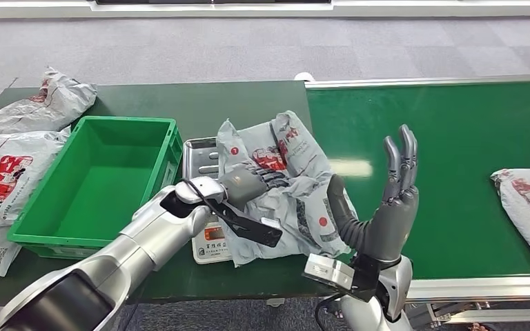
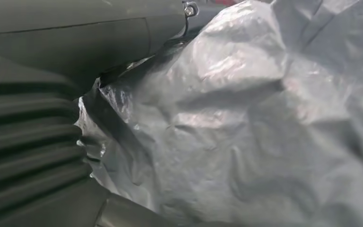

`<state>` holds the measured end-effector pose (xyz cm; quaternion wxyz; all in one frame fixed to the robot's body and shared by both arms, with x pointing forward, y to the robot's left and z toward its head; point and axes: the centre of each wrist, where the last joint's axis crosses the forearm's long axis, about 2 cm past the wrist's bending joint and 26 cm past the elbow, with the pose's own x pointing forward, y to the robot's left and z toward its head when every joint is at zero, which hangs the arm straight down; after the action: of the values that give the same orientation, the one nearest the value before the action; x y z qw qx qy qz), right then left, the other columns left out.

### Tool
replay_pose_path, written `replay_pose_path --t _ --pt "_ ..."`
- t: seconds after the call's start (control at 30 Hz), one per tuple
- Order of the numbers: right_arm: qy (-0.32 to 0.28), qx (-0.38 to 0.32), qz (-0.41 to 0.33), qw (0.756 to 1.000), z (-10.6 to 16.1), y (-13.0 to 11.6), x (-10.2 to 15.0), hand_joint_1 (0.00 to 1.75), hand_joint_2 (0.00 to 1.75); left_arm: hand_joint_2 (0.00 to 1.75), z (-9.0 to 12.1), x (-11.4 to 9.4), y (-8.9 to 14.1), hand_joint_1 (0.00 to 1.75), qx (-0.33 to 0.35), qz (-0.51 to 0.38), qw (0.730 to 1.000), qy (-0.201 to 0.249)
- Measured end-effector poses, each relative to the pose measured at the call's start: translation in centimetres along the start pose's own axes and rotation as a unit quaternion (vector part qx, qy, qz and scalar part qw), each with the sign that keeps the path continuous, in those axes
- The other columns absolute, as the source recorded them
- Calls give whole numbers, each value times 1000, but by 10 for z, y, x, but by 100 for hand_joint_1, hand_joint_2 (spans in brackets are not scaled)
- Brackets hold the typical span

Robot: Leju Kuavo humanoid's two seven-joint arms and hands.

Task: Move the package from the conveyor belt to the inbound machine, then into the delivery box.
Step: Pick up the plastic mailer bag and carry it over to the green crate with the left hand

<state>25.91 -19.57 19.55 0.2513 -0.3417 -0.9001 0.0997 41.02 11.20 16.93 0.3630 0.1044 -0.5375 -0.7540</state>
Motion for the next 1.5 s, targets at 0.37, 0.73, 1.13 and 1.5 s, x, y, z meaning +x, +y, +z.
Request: replay_pose_path --t 0.37,0.73,1.13,1.5 --pt "-4 1 17 1000 2 -7 4 0 175 175 -16 26 -15 175 -7 8 1000 -29" --pt "1 -3 25 1000 7 -18 4 0 175 175 0 7 19 175 65 -9 998 2" --pt "-2 -3 27 1000 13 -27 4 0 175 175 28 -13 36 175 142 -21 990 13" --pt "7 15 53 998 38 -44 -5 0 175 175 136 -76 94 175 379 -82 912 137"
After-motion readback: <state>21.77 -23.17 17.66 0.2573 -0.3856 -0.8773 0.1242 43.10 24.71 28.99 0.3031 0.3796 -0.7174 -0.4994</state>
